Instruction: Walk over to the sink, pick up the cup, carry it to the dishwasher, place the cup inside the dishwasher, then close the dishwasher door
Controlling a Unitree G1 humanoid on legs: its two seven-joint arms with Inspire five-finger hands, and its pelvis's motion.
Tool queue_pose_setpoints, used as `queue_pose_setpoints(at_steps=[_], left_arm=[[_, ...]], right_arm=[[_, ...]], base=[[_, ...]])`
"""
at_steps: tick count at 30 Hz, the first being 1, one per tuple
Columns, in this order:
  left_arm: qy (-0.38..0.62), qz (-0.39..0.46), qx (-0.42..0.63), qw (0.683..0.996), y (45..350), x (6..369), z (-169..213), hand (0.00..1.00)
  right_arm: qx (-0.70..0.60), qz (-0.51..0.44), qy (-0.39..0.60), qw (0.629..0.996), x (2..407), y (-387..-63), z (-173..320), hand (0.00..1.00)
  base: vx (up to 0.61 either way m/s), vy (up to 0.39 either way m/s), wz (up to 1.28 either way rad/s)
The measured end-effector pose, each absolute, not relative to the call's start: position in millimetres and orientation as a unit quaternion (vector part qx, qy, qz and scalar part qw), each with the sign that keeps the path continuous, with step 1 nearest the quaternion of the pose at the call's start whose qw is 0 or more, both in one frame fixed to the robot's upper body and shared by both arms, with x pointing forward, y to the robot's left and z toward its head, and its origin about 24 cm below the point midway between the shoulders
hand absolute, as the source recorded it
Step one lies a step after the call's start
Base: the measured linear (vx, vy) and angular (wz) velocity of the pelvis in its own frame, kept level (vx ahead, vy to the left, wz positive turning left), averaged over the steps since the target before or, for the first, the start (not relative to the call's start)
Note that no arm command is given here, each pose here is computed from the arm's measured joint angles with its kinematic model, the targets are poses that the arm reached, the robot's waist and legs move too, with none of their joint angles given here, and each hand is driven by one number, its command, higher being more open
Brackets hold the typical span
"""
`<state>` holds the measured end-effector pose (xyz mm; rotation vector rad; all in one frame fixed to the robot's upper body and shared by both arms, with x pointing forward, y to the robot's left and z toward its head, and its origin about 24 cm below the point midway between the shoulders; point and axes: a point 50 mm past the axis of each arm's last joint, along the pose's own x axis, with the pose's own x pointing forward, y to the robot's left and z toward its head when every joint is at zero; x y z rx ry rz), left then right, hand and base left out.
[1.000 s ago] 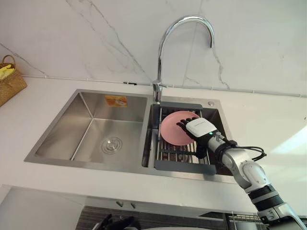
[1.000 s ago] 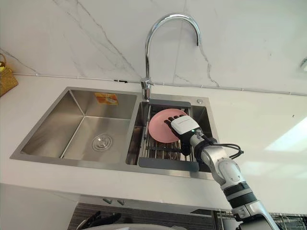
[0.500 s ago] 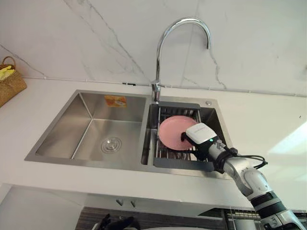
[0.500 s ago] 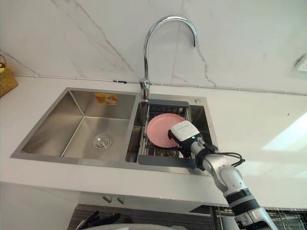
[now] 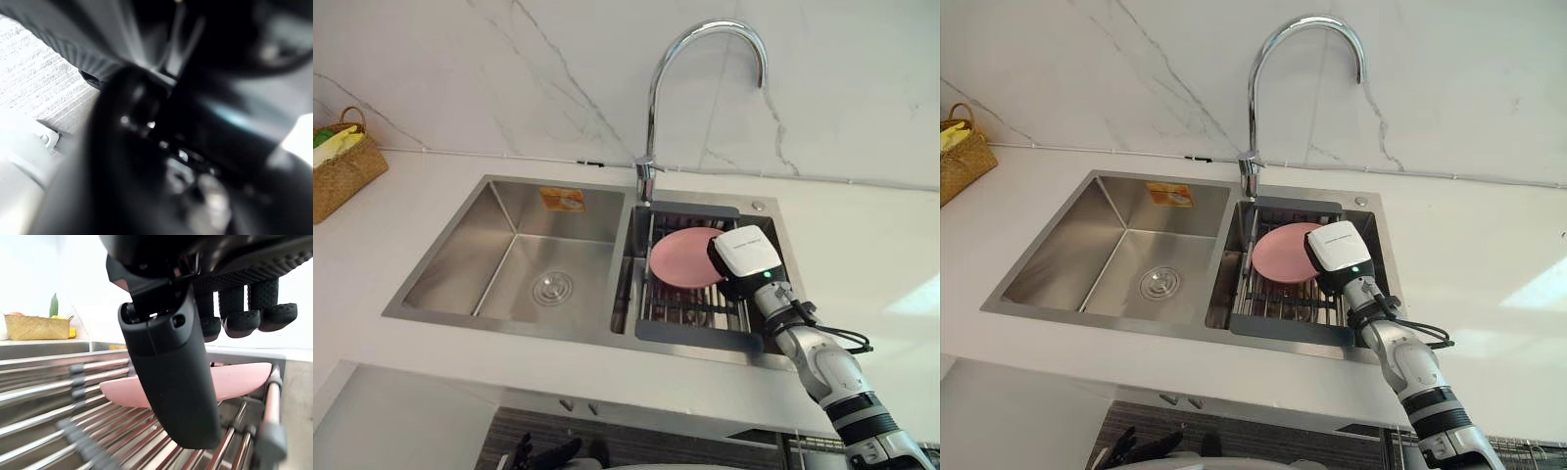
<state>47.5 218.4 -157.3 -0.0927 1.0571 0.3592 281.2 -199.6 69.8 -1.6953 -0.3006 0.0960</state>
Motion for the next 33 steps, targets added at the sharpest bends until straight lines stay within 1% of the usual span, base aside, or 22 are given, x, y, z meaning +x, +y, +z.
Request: queue_pose_setpoints(at_steps=[3, 9, 18, 23, 33], left_arm=[[0.501, 0.171, -0.043, 0.847, 218.5, 47.5, -157.2, 1.00], [0.500, 0.174, -0.042, 0.847, 218.8, 43.7, -157.2, 1.00], [0.498, 0.178, -0.040, 0.848, 219.5, 42.7, -157.0, 1.00], [0.498, 0.178, -0.040, 0.848, 219.6, 42.8, -156.9, 1.00], [0.499, 0.177, -0.041, 0.848, 219.5, 42.5, -157.0, 1.00]], right_arm=[[-0.739, 0.030, -0.135, 0.660, 281.9, -200.8, 71.7, 0.00], [-0.711, -0.007, -0.135, 0.690, 283.4, -205.7, 78.4, 0.00], [-0.667, -0.014, -0.145, 0.730, 283.4, -209.6, 86.8, 0.00], [-0.664, -0.017, -0.156, 0.731, 283.2, -212.7, 96.1, 0.00], [-0.668, 0.057, -0.153, 0.726, 280.4, -202.3, 92.8, 0.00]], base=[[0.01, -0.003, 0.00], [-0.05, 0.013, -0.02], [-0.01, 0.005, 0.00], [0.00, 0.000, 0.00], [0.00, 0.000, 0.00]])
